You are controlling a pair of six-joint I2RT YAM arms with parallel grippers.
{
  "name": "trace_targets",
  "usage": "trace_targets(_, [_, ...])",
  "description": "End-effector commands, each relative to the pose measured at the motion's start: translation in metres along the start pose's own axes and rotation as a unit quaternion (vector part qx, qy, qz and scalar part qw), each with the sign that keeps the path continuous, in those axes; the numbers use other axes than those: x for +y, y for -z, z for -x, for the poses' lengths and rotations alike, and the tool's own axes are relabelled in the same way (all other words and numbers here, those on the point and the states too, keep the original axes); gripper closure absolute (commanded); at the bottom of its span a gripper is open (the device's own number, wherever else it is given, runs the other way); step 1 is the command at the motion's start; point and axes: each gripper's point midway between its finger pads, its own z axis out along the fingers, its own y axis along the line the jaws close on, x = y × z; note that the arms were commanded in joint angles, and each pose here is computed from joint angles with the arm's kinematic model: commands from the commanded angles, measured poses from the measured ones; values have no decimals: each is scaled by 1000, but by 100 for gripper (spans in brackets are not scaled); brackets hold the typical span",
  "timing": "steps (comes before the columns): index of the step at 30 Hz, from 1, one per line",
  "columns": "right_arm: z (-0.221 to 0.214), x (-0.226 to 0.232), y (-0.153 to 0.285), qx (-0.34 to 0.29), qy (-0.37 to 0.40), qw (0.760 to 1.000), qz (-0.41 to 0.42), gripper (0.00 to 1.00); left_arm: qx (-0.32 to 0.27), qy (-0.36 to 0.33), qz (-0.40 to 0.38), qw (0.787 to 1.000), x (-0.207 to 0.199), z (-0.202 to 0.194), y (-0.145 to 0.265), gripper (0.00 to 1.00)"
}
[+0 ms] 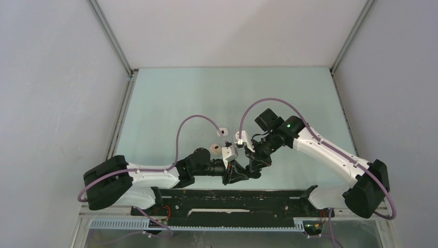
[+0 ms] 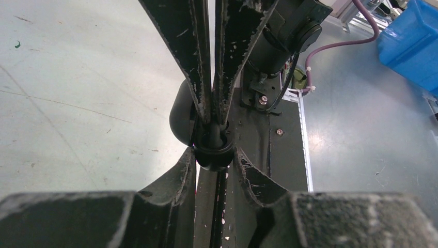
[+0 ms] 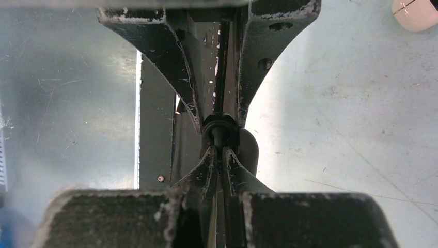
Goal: Insert the wireless bluetooth earbuds into the charging case
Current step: Adjust the earbud with the charging case.
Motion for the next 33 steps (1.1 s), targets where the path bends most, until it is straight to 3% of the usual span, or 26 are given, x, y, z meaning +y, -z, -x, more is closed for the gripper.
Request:
trace_targets(1, [1, -4, -2, 2, 3, 1000, -6, 97, -60, -44, -19, 997, -9, 36, 1, 100])
trace_targets(14, [6, 13, -8, -15, -17, 999, 48, 100, -81, -18, 47, 995, 13, 43, 3, 100])
trace_targets(22, [9, -2, -6, -34, -27, 999, 15, 100, -128, -36, 52, 990, 12, 55, 18, 100])
trace_targets(33, [16, -1, 2, -64, -27, 997, 15, 100, -125, -40, 46, 990, 13, 53, 14, 100])
